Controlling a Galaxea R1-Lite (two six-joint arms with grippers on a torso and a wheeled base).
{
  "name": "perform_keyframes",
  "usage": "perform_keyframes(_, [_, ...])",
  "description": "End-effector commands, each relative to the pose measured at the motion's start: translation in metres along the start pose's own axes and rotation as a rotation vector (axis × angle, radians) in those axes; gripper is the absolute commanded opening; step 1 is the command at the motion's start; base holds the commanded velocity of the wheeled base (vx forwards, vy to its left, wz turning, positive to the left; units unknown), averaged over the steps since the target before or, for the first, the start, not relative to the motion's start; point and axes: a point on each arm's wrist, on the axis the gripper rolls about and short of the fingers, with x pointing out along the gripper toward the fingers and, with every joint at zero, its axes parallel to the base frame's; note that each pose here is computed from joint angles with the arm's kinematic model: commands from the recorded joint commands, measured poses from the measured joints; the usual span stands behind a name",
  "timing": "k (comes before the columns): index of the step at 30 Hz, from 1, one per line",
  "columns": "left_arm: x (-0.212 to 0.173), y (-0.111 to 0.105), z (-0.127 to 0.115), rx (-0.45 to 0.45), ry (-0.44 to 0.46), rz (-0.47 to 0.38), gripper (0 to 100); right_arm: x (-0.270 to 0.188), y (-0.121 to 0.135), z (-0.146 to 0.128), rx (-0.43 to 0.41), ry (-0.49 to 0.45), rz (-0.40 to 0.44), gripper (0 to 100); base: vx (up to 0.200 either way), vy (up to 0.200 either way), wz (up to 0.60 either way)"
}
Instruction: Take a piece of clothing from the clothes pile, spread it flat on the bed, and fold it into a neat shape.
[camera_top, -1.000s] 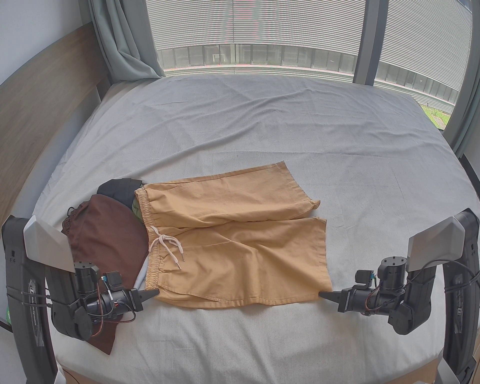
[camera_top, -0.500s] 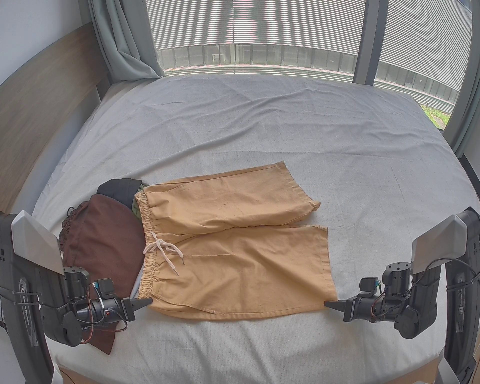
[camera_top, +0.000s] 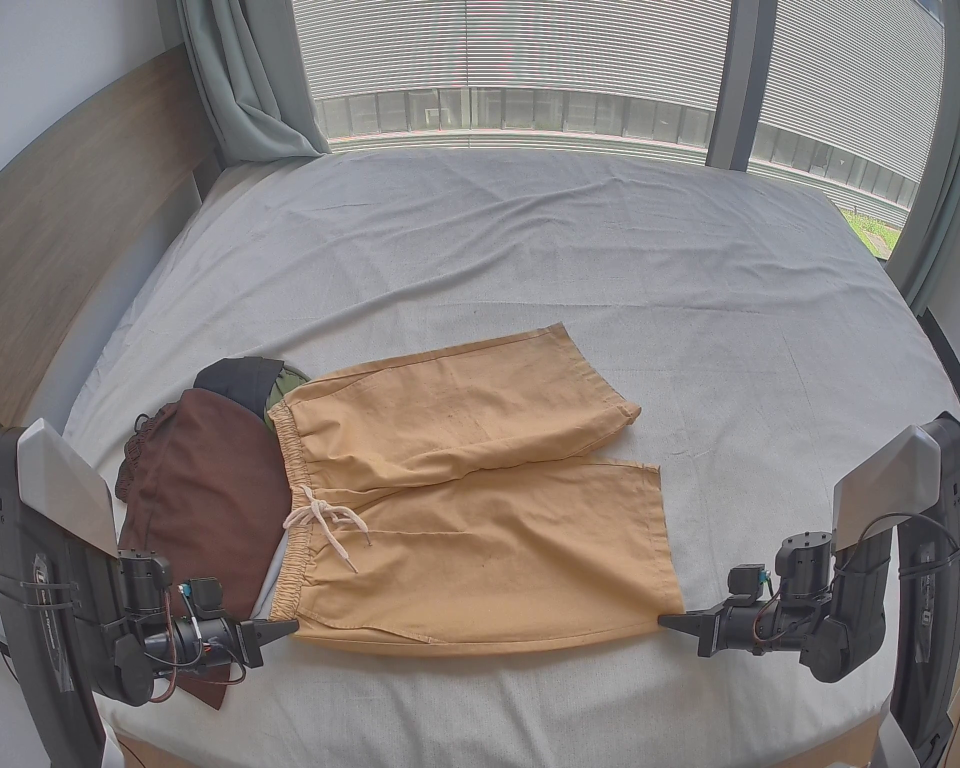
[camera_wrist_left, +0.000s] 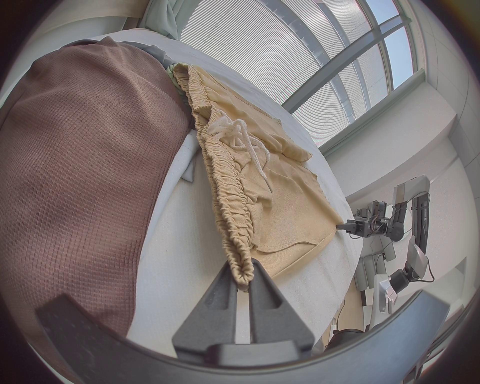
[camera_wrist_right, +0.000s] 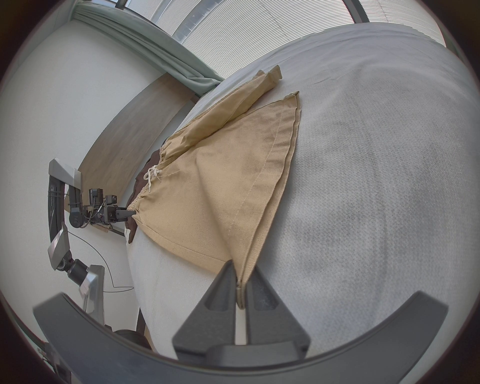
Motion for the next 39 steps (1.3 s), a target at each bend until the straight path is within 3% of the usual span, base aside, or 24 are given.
perform_keyframes(1, [-0.003,0.000,-0.004,-0.006,0.012,0.008,0,-0.003,0.001,-0.002,-0.005,0.009,-0.004,0,0.000,0.000,0.00])
perform_keyframes(26, [-0.018,0.010,-0.033,0.096,0.102,0.004,0,-0.025,0.015,-0.016,-0.087,0.079,-0.006,0,0.000,0.000,0.00])
perform_keyframes(39, [-0.012,0.011,-0.026,0.140,0.072,-0.038,0,-0.024,0.018,-0.011,-0.108,0.057,0.026,0,0.000,0.000,0.00])
